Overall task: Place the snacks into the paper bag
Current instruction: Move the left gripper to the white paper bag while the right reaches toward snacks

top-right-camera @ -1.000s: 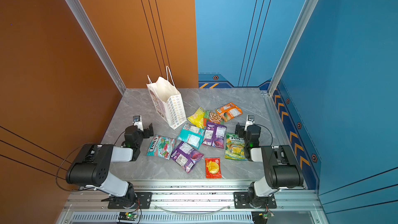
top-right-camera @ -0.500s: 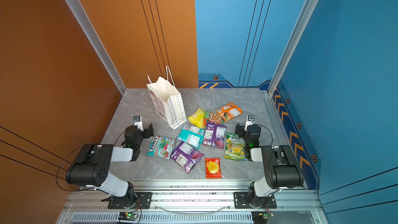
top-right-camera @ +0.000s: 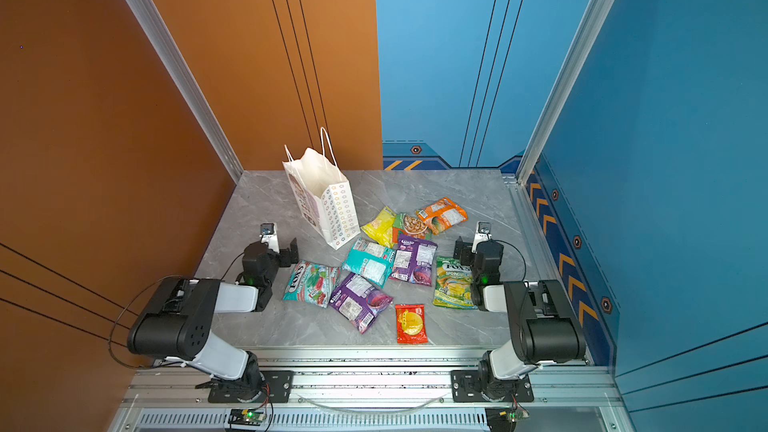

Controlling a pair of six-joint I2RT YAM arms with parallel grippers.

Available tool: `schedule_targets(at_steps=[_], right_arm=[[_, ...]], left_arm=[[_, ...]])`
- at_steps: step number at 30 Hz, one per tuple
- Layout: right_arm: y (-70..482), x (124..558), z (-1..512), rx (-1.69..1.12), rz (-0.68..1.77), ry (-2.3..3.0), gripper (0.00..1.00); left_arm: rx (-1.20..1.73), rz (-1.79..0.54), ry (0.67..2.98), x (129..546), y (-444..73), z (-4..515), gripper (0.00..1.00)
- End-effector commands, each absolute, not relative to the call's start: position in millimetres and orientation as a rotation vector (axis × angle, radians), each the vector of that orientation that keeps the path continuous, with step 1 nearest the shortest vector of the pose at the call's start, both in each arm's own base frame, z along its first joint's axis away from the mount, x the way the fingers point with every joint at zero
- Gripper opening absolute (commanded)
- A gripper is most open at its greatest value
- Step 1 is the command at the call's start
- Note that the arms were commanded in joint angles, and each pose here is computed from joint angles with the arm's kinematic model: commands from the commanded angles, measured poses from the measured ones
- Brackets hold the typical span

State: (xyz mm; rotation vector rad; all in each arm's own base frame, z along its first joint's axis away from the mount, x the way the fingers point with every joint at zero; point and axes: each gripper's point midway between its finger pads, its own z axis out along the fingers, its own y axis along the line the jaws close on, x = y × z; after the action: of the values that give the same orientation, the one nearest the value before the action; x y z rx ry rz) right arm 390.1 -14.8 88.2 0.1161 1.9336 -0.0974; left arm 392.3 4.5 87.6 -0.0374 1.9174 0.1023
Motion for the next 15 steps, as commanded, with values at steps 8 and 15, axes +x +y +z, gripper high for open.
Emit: schedule_targets(at_steps=[8,15], right_arm=[[-25.3,385.4,119.1,0.198,-0.204,1.913,1.00],[-47.7,381.9,164.5,0.661,-0.044,1.987,1.00]], left_arm=[[-0.069,0.243,1.812,379.5,10.5,110.2,0.98],[-0.426,0.300,1.805,357.2,39.1,174.1,0.98]])
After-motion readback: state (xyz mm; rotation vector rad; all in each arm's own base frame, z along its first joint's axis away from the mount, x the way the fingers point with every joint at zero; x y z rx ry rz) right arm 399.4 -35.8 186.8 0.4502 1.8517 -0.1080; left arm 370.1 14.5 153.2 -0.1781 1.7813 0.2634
